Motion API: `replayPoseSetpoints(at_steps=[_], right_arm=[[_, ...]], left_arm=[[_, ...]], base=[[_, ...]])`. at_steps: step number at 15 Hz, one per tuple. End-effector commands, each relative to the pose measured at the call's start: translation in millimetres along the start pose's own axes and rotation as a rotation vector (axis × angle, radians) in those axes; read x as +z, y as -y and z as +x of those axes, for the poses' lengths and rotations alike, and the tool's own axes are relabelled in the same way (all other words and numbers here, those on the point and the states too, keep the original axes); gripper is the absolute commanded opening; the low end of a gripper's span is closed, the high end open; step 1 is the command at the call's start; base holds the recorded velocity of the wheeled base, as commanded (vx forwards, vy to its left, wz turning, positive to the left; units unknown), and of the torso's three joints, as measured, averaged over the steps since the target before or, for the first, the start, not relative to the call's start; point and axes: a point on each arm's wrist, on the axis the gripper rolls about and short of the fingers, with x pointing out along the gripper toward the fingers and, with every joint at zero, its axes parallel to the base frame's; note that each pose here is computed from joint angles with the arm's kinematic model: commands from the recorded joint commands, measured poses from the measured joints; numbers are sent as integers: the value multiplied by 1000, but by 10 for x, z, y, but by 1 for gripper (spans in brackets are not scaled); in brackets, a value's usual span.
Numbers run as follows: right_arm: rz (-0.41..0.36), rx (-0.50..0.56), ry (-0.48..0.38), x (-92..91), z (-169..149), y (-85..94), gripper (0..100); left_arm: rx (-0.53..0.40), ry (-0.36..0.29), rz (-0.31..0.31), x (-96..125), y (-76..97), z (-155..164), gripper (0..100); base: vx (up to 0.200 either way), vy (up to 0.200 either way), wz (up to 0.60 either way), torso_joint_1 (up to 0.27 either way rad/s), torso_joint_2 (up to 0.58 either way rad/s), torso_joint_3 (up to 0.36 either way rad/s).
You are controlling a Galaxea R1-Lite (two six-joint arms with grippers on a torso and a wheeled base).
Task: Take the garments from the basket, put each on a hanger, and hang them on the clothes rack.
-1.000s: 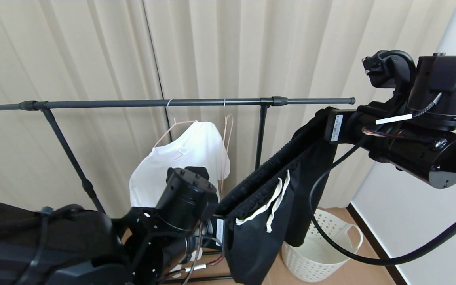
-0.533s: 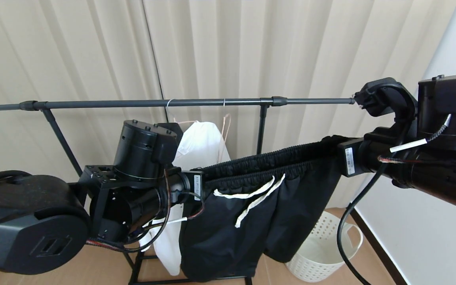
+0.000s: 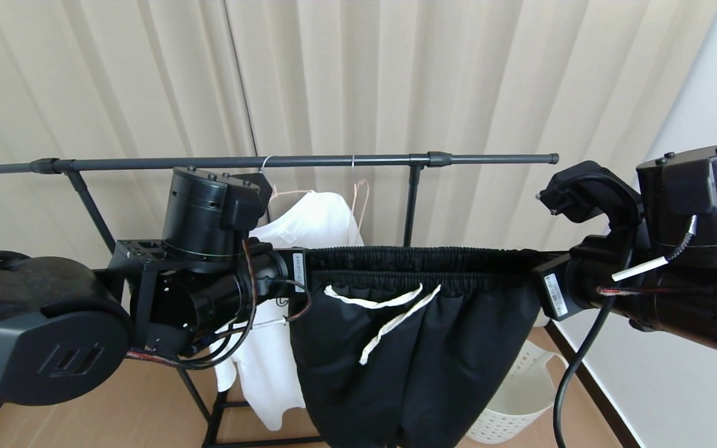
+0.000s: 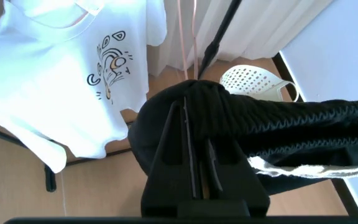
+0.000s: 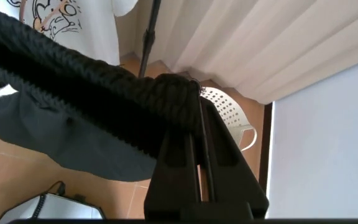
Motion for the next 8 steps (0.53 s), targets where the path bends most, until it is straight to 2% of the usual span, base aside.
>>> replayPoseSetpoints(at_steps=[1, 5, 8], right_arm=[[10, -53, -21, -5, 101, 121, 0], [40, -144, -57, -3, 282, 367, 0], [41, -153, -73, -24, 328, 416, 0]], left_arm=[[26, -7, -7, -18, -84, 7, 0], [62, 0, -27, 1, -226, -28, 0], [70, 17, -38, 54, -260, -28, 0]], base=[[0, 0, 0, 0, 0, 0], [0, 0, 0, 0, 0, 0], [0, 0, 0, 0, 0, 0]])
